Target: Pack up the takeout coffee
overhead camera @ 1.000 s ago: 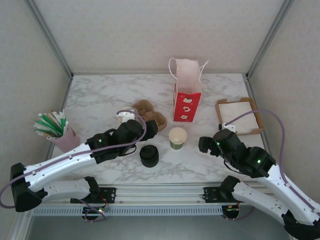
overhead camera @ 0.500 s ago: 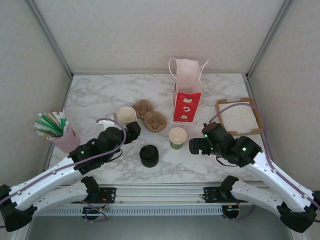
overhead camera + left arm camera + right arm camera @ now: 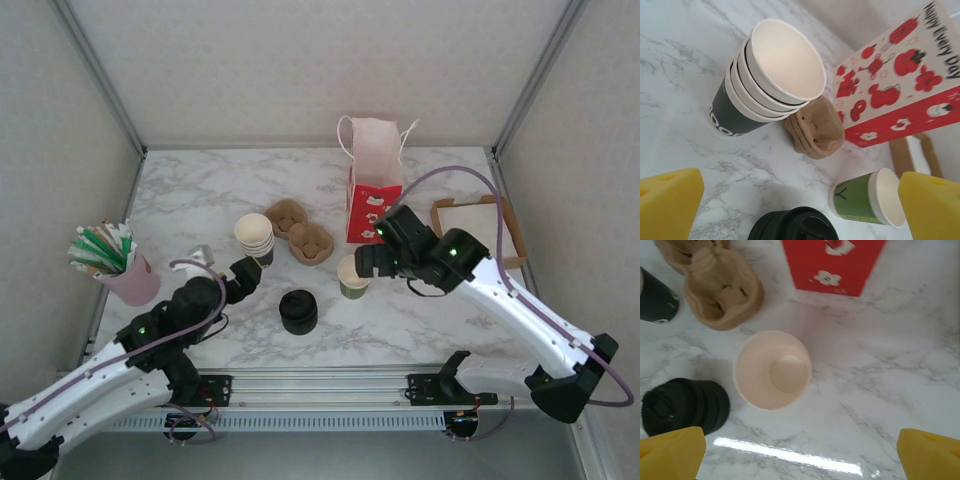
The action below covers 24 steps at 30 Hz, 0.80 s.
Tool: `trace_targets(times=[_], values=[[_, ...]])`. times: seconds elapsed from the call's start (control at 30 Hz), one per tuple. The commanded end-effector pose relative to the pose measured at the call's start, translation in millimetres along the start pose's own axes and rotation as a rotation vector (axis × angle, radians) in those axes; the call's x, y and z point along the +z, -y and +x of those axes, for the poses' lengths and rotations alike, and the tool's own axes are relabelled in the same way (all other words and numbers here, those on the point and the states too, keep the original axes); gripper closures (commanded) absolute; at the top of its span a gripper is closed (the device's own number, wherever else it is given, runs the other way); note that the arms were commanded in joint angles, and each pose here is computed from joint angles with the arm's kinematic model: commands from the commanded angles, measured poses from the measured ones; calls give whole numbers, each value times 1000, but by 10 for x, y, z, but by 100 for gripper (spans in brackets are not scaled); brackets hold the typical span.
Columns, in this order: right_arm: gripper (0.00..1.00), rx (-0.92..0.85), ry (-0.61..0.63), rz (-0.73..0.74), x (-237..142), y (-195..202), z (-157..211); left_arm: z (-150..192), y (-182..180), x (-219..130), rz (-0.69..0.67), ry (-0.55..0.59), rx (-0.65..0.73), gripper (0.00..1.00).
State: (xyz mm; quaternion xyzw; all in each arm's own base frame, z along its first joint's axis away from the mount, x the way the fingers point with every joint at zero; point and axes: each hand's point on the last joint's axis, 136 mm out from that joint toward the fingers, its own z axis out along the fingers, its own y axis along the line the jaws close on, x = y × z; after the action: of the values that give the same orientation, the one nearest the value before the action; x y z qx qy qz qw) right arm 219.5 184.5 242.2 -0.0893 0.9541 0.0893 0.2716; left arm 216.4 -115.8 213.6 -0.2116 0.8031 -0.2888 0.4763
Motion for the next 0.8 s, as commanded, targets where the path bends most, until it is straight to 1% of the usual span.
trace_targets(times=[0.0, 0.1, 0.23, 0.37, 0.47, 0.6, 0.77], values=[[1, -93, -18, -63, -1, -200, -129, -84, -122, -83, -1, 54, -27, 0], [1, -154, -64, -84, 73, -323, -157, -39, -183, -86, 7, 49, -44, 0], [1, -191, -103, -138, 151, -502, -179, 78, -152, -15, 24, -5, -38, 0], [1, -231, -159, -214, 262, -774, -107, 182, -196, 10, 18, -58, -33, 0], [1, -285, -206, -273, 333, -1014, -10, 275, -151, 18, 74, -107, -55, 0], [1, -356, -260, -274, 427, -1226, 72, 372, -110, 23, 114, -171, -80, 0], [2, -449, -312, -263, 520, -1448, 165, 584, -217, 89, 110, -281, -121, 0]])
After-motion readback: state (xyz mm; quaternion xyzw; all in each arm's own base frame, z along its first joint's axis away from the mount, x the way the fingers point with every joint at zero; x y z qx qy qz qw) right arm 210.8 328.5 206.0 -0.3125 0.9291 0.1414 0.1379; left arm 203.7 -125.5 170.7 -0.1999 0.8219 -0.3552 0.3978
